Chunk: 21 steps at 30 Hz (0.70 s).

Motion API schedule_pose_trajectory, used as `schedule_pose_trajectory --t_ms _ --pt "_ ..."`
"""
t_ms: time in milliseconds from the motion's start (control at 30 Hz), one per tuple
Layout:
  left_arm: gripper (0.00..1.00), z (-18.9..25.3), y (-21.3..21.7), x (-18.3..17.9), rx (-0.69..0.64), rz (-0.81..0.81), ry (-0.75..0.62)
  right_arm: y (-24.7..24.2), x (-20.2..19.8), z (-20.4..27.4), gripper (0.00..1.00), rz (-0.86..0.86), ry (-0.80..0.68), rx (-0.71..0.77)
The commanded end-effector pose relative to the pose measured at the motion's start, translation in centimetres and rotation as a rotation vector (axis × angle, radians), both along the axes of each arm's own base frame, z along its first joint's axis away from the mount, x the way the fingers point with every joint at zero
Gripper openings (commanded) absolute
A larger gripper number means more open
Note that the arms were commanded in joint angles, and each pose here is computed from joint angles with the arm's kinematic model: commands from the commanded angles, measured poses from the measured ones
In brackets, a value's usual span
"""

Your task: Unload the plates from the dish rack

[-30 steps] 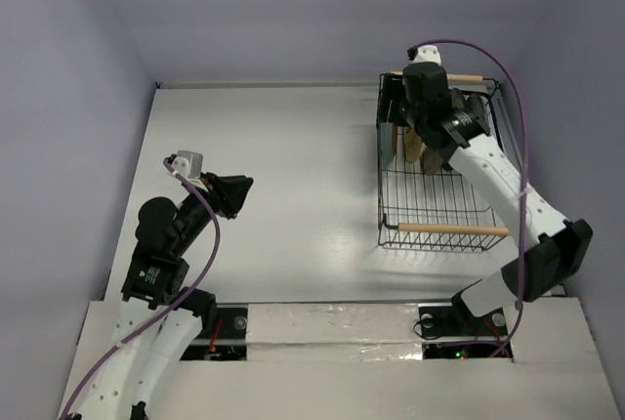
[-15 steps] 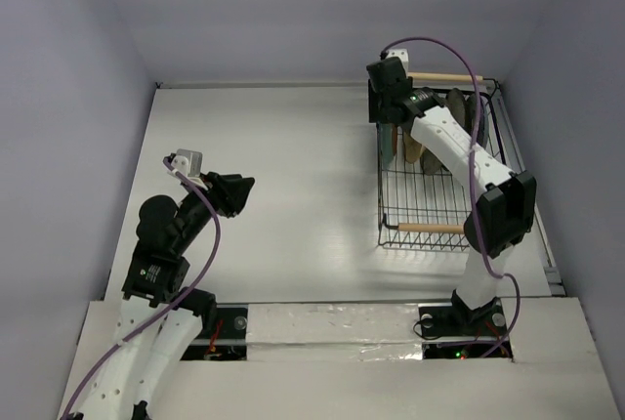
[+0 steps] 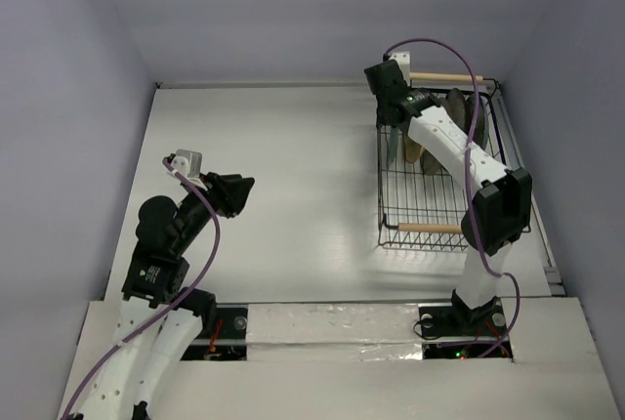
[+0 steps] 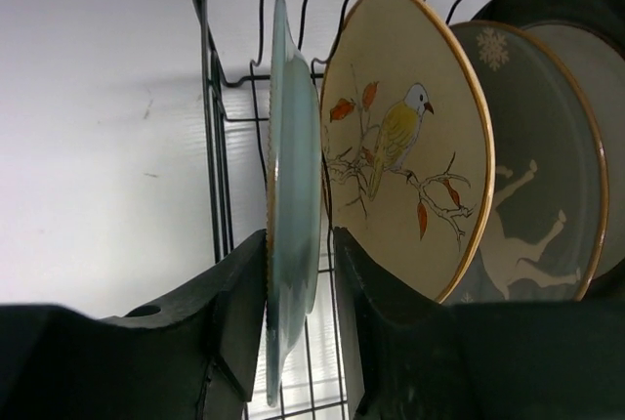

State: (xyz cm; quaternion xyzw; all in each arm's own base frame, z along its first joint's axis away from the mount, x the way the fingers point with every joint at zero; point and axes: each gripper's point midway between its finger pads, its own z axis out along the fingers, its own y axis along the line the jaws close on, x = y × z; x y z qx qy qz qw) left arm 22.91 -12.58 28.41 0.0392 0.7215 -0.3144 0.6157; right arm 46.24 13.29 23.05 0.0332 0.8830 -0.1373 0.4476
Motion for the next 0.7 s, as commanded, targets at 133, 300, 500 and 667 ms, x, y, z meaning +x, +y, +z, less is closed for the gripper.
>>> schedule_pose_trajectory --t_ms 133,300,500,667 --pt "0.35 2.7 0.1 -0.4 -0.014 -0.002 -0.078 -1.0 0.3 -0.6 0.40 -0.022 -0.003 -0.004" --pt "0.35 2.8 0.2 -0.4 -0.015 0.000 -0.079 -1.6 0.6 -0.5 0.30 -0.032 -0.012 -0.025" --pt "0.35 2.7 0.1 -0.4 -0.014 -0.003 -0.078 -2.2 0.7 2.4 0.07 -0.023 -0.053 -0.057" --pt "0.35 2.7 0.2 -0.4 -0.015 0.000 -0.079 -3.0 0.5 4.8 0.00 -0.032 -0.087 -0.095"
